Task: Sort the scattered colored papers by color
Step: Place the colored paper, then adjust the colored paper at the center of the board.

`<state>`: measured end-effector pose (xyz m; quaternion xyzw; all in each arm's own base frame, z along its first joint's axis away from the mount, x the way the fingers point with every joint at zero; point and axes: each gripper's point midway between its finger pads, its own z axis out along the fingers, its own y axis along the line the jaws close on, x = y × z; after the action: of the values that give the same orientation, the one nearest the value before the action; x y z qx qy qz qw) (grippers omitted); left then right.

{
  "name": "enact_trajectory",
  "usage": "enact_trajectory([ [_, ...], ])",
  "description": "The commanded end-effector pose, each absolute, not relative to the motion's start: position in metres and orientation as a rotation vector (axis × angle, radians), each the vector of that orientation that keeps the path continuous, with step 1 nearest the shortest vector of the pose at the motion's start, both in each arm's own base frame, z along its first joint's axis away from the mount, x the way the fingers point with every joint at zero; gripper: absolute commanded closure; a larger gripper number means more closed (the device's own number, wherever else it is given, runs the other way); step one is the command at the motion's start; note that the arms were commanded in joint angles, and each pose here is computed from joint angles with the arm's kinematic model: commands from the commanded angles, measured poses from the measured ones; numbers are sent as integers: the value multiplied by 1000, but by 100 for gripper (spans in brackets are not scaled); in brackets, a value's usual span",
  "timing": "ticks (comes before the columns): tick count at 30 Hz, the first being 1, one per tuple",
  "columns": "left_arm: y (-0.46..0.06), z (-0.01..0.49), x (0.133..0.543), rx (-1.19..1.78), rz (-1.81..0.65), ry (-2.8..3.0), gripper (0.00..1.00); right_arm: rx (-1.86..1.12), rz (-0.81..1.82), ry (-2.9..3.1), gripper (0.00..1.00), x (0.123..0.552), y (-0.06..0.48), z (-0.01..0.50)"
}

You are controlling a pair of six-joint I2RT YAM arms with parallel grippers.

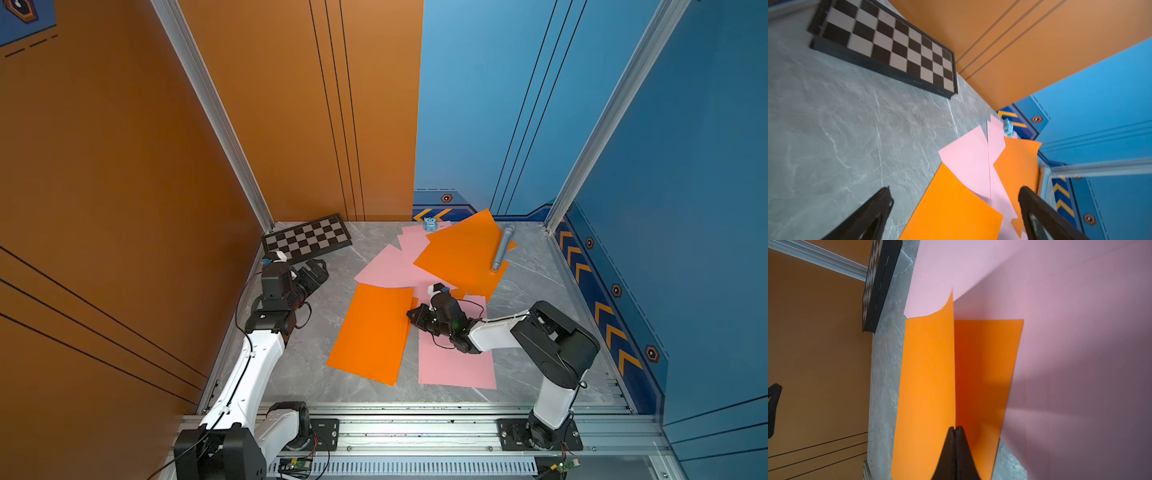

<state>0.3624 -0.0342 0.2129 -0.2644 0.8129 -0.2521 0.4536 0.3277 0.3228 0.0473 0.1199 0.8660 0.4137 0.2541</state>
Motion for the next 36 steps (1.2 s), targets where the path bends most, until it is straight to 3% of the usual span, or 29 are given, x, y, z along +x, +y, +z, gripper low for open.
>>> enact_trajectory([
  [1, -90, 211, 364, -421, -689, 2106, 2, 320, 1192, 2319, 100, 332, 329, 54],
  [7, -130, 162, 367, -343, -703, 2261, 2, 323, 1184, 2342, 100, 328, 327, 54],
  [13, -148, 121, 370, -313, -732, 2361, 2, 314, 1147, 2330, 78, 327, 318, 71],
  [18, -170, 100, 369, -242, -744, 2414, 2, 291, 1055, 2331, 40, 325, 306, 89],
  [21, -176, 90, 371, -230, -724, 2433, 2, 253, 937, 2361, 33, 321, 292, 96],
  [23, -177, 83, 373, -244, -721, 2438, 2, 239, 824, 2394, 40, 315, 275, 94],
  [24, -176, 78, 373, -260, -710, 2448, 2, 239, 750, 2412, 59, 313, 263, 91],
  [25, -174, 74, 373, -275, -698, 2453, 2, 236, 676, 2424, 83, 310, 251, 88],
  [26, -172, 69, 373, -291, -684, 2461, 2, 238, 597, 2438, 100, 307, 238, 85],
  [36, -139, 23, 353, -508, -524, 2518, 2, 365, 408, 2554, 100, 287, 164, 40],
])
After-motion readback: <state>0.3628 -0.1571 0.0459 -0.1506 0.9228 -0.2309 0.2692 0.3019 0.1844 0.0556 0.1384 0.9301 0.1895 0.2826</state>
